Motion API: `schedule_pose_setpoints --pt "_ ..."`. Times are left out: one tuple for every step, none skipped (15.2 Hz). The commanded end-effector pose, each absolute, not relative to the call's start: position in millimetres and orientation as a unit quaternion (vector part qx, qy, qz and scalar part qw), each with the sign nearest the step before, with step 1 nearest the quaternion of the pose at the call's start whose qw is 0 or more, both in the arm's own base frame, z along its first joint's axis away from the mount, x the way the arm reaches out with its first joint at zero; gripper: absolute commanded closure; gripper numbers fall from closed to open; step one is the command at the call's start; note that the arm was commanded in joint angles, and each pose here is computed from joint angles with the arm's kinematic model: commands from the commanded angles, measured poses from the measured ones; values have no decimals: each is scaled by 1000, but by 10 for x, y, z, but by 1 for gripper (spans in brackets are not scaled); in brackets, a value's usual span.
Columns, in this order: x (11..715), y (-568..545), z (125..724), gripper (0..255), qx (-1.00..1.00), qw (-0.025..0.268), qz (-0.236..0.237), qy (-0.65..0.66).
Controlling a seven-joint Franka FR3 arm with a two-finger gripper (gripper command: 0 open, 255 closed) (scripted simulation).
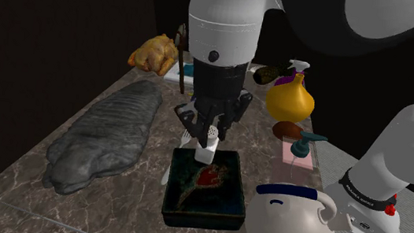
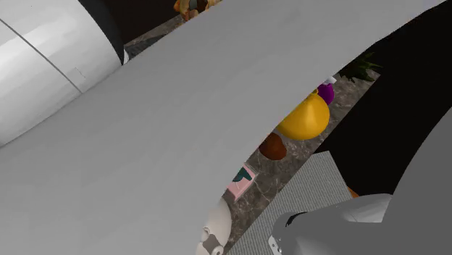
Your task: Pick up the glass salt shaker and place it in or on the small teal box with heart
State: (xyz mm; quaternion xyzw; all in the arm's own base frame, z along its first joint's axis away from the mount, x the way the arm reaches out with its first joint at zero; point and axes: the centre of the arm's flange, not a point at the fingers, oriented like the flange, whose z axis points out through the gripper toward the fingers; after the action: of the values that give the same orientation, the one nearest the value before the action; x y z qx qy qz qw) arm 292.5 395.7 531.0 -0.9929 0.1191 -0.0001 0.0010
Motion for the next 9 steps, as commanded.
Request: schedule_pose_setpoints --pt "2934 3964 5210 255 -993 1 0 119" --pt "2934 3964 5157 255 -993 1 0 119" --pt "2934 3964 5104 255 -993 1 0 119" --pt "2934 3964 5051 255 -993 1 0 119" --pt "2934 3964 4999 255 -993 1 0 119" --pt "2934 3964 4946 255 -993 1 0 119" --pt "2934 3964 4893 255 -993 1 0 119" --pt "2934 3964 4840 255 -993 1 0 119" --pt "2934 3964 4787 255 -993 1 0 119"
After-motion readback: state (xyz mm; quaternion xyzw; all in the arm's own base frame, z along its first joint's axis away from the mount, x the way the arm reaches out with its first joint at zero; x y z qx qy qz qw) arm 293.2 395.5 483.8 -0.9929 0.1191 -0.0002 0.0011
